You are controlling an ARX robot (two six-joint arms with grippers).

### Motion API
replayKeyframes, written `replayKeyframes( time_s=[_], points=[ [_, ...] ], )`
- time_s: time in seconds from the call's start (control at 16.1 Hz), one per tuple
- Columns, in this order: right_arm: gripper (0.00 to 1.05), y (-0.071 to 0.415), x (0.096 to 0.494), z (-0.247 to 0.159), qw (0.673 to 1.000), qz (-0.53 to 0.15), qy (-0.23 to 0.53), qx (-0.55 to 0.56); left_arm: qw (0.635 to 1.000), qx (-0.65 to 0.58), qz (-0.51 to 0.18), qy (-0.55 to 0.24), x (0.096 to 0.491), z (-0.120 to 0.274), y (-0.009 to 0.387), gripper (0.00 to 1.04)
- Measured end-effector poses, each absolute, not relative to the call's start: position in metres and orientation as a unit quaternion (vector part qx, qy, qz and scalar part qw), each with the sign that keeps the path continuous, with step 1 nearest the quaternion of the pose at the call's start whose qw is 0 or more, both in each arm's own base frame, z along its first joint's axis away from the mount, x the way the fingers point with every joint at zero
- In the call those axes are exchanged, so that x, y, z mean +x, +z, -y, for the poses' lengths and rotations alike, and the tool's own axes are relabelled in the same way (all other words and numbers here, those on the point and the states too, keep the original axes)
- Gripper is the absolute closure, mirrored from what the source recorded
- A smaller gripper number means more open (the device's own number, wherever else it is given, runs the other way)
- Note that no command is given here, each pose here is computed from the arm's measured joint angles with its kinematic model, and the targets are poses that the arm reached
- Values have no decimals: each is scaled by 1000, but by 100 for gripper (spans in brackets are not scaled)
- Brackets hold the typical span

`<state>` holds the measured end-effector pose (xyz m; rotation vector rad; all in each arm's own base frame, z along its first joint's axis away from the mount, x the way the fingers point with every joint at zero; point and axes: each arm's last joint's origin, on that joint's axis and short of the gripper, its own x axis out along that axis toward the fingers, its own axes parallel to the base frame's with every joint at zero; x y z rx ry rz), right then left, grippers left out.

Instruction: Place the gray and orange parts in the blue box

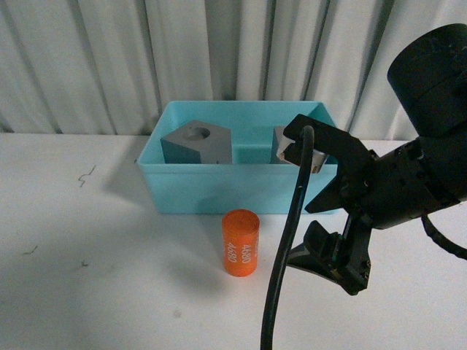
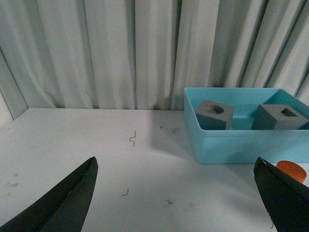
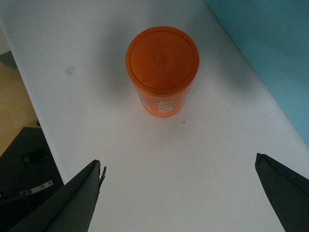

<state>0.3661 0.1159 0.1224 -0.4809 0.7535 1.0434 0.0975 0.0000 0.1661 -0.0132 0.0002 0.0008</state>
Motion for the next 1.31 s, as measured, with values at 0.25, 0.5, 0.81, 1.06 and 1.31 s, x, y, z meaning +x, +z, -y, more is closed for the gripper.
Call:
replayKeyframes(
  time_s=[0.25, 0.5, 0.81, 1.06, 1.31],
  points=[
    [6, 120, 376, -135, 765, -340, 496, -230, 1000, -7, 0, 0, 97, 0, 166, 7],
    [6, 113, 383, -149, 756, -342, 507, -233, 1000, -7, 0, 0, 97, 0, 166, 7],
    [6, 106, 391, -162, 750, -342, 513, -240, 1000, -7, 0, 0, 97, 0, 166, 7],
    [6, 102, 399, -176, 745, -341, 519, -246, 1000, -7, 0, 0, 97, 0, 166, 7],
    [6, 92, 404, -186, 737, -347, 525, -247, 1000, -7, 0, 0, 97, 0, 166, 7]
  ],
)
